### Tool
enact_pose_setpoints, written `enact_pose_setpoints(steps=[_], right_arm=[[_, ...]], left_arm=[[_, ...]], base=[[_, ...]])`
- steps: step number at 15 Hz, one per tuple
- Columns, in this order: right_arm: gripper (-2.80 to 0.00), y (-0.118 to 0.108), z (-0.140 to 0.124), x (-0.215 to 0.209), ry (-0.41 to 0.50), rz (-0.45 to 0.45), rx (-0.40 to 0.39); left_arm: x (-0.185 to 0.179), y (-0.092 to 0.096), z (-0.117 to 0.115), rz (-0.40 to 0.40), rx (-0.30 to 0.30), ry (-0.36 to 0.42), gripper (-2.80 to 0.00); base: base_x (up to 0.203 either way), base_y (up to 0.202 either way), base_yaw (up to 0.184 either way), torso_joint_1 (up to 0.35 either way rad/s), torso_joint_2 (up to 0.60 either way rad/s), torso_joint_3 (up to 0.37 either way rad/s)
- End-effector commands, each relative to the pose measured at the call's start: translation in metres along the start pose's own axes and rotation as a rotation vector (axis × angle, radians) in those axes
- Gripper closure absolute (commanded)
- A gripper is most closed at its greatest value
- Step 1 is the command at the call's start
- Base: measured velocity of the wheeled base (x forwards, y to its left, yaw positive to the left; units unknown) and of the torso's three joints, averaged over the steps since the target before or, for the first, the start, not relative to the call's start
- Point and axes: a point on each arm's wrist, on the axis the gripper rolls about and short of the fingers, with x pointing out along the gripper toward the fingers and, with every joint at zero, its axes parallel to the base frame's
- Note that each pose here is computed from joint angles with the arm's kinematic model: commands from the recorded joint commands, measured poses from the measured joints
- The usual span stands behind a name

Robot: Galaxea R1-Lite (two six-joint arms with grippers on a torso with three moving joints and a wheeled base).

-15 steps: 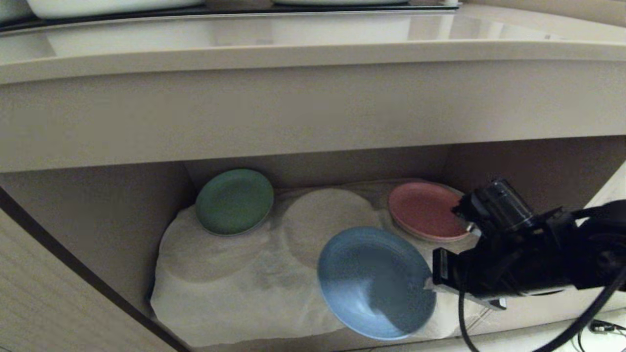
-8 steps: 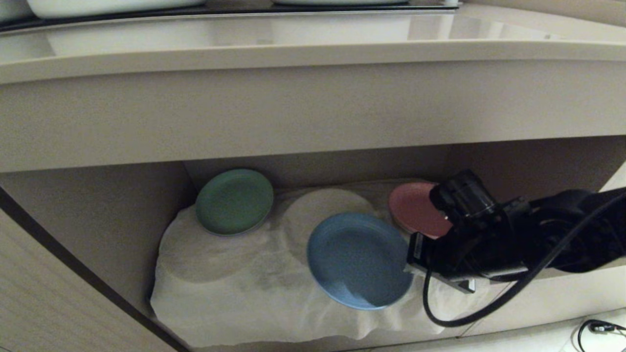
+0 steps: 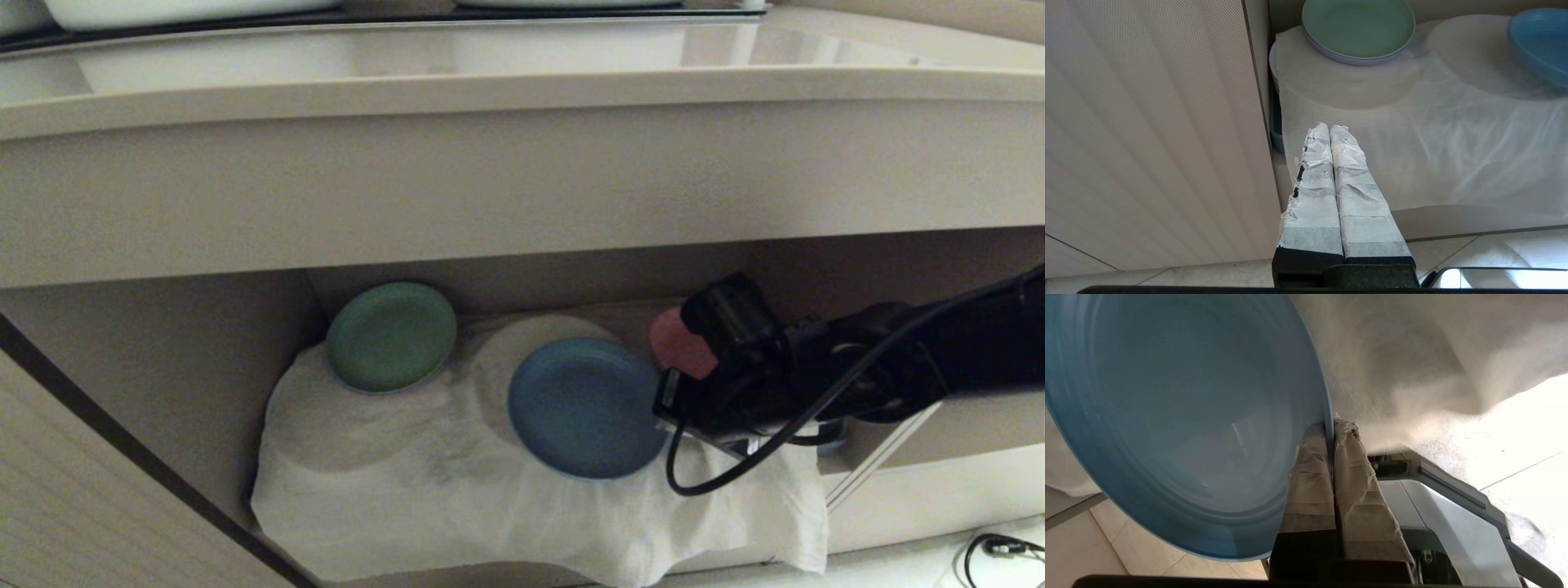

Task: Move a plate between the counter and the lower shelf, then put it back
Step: Put the plate in the cupboard

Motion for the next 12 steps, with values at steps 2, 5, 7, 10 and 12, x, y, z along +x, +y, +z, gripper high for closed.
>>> enact_pose_setpoints(steps=[2, 5, 7, 10, 12], right_arm=[[0.0, 0.005, 0.004, 0.011, -0.002, -0.008, 0.005], [0.0, 0.013, 0.01, 0.021, -0.021, -0.008, 0.005], [0.0, 0.018, 0.014, 0.028, -0.027, -0.001, 0.005], [0.0, 0.026, 0.017, 0.035, -0.034, 0.011, 0.003], [0.0, 0.026, 0.017, 0.04, -0.032, 0.008, 0.001]], left_arm=[[0.0, 0.0, 0.0, 0.0, -0.001, 0.0, 0.0], [0.0, 0.0, 0.0, 0.0, -0.001, 0.0, 0.0], [0.0, 0.0, 0.0, 0.0, -0.001, 0.0, 0.0], [0.0, 0.0, 0.0, 0.0, -0.001, 0.0, 0.0], [0.0, 0.0, 0.0, 0.0, 0.001, 0.0, 0.0]], base=[[0.0, 0.0, 0.0, 0.0, 0.0, 0.0], [0.0, 0.0, 0.0, 0.0, 0.0, 0.0], [0.0, 0.0, 0.0, 0.0, 0.0, 0.0], [0.0, 0.0, 0.0, 0.0, 0.0, 0.0], [0.0, 0.0, 0.0, 0.0, 0.0, 0.0]])
